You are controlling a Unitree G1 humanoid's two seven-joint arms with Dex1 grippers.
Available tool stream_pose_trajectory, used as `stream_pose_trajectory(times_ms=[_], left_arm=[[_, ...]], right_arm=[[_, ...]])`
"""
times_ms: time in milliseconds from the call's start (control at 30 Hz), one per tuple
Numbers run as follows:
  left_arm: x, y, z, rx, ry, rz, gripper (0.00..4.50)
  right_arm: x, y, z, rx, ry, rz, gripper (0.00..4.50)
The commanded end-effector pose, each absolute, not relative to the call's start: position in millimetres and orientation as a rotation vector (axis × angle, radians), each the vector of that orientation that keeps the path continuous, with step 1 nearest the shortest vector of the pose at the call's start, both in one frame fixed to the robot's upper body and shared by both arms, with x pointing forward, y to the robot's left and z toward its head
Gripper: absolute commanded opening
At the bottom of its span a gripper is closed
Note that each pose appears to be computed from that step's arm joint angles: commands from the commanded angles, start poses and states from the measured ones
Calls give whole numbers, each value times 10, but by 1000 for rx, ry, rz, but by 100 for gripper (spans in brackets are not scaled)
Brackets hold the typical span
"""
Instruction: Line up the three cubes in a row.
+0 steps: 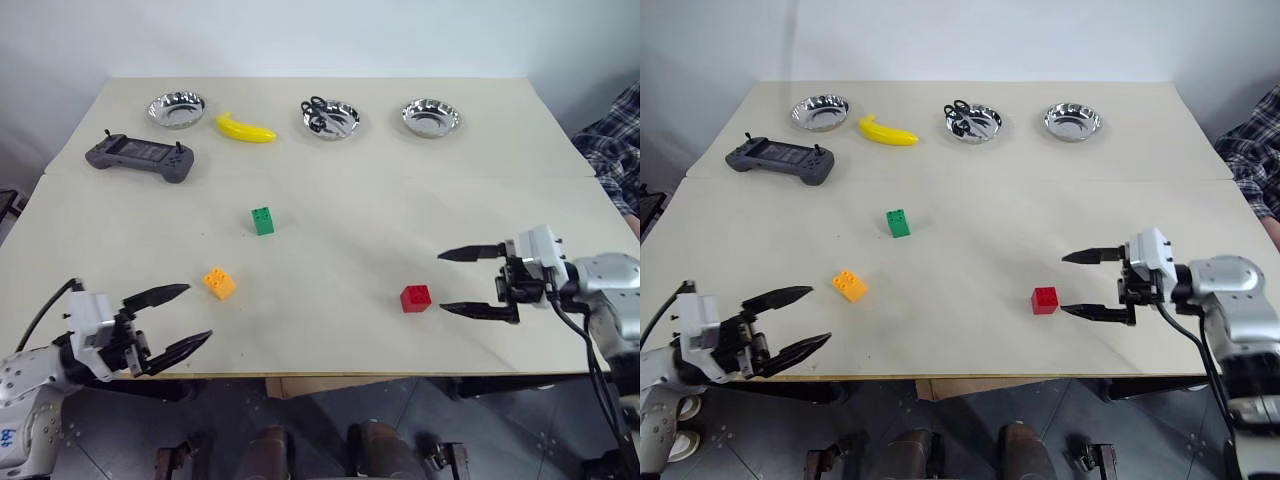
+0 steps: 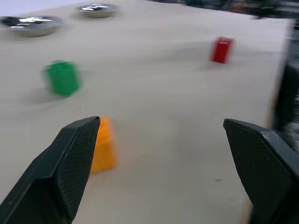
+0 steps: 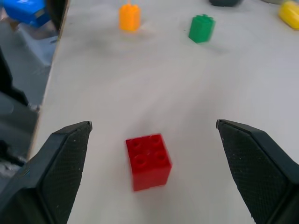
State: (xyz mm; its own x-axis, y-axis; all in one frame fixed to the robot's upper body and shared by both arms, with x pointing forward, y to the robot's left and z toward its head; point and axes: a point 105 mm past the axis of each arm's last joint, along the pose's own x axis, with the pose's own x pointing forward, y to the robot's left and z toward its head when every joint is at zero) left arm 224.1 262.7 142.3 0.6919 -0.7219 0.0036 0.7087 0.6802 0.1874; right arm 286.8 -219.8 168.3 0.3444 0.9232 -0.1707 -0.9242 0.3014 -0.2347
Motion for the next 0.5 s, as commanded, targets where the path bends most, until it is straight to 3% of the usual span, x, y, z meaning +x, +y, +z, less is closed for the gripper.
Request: stream_pose_trajectory(times_ms=[33, 167, 300, 500], left_arm=[[2172, 2917, 1434, 163, -99, -623, 450], [2101, 3039, 1309, 126, -95, -488, 450], [2117, 2919, 1268, 123, -103, -482, 450], [2541, 2397, 1602, 137, -179, -596, 450]], right_arm=[[2869, -2462, 1888, -279, -131, 960, 447], [2801, -2672, 1946, -275, -210, 756, 447], [2727, -2704, 1912, -277, -216, 698, 447], [2712, -2656, 1797, -279, -161, 736, 447]])
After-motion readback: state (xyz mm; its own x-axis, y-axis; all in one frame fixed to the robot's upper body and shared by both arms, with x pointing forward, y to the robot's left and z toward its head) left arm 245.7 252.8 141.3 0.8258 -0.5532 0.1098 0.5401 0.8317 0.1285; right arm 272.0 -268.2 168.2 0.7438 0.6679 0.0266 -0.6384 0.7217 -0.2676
